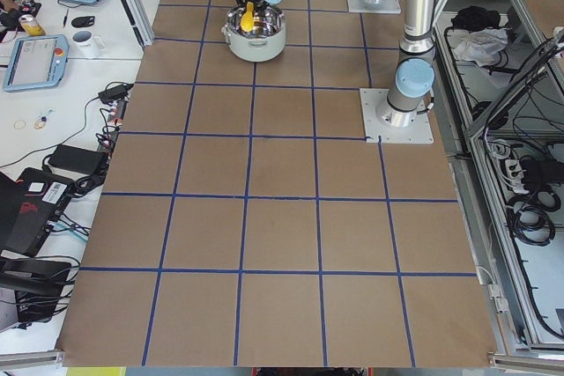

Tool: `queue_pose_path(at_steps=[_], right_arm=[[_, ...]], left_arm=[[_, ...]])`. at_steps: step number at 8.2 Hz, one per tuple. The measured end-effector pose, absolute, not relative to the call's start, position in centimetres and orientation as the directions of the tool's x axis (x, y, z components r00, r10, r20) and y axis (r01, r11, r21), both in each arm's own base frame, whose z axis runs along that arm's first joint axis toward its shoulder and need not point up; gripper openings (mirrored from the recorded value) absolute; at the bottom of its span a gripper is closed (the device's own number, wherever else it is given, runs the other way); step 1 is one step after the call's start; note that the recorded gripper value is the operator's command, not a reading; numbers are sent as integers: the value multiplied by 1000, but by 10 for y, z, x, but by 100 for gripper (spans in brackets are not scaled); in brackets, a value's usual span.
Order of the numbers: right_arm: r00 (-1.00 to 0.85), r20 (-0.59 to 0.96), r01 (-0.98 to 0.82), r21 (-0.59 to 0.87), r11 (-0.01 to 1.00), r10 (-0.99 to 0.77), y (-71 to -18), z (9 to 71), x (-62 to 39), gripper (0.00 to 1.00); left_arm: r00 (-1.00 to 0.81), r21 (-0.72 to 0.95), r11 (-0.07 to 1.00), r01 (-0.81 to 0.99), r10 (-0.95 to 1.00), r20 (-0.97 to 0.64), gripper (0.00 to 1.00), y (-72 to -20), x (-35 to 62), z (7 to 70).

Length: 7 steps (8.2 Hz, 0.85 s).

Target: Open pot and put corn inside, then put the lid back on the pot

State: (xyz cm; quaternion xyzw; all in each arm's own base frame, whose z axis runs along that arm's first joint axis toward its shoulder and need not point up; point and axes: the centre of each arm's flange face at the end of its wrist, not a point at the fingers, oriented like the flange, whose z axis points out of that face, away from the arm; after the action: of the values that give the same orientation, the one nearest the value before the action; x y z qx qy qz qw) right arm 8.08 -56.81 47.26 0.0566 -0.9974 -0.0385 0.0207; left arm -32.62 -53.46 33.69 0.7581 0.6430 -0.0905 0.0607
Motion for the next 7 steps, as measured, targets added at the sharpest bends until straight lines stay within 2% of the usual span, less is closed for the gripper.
queue_pose_path(at_steps=[1, 2, 3, 7], right_arm=[[-993, 34, -111, 80, 991, -115, -568, 473, 80, 0], [-993, 33, -112, 80, 991, -115, -567, 473, 80, 0], [-993, 32, -112, 80, 991, -115, -567, 473, 80, 0], [-993, 28, -112, 78, 991, -114, -567, 473, 81, 0]], left_arm=[[166, -22, -174, 984, 965, -203, 62, -533, -332, 329], [166, -21, -173, 985, 967, -195, 82, -533, -335, 324], [155, -20, -161, 987, 971, -182, 89, -534, -337, 317], [87, -18, -92, 996, 980, -181, 88, -534, -336, 319]])
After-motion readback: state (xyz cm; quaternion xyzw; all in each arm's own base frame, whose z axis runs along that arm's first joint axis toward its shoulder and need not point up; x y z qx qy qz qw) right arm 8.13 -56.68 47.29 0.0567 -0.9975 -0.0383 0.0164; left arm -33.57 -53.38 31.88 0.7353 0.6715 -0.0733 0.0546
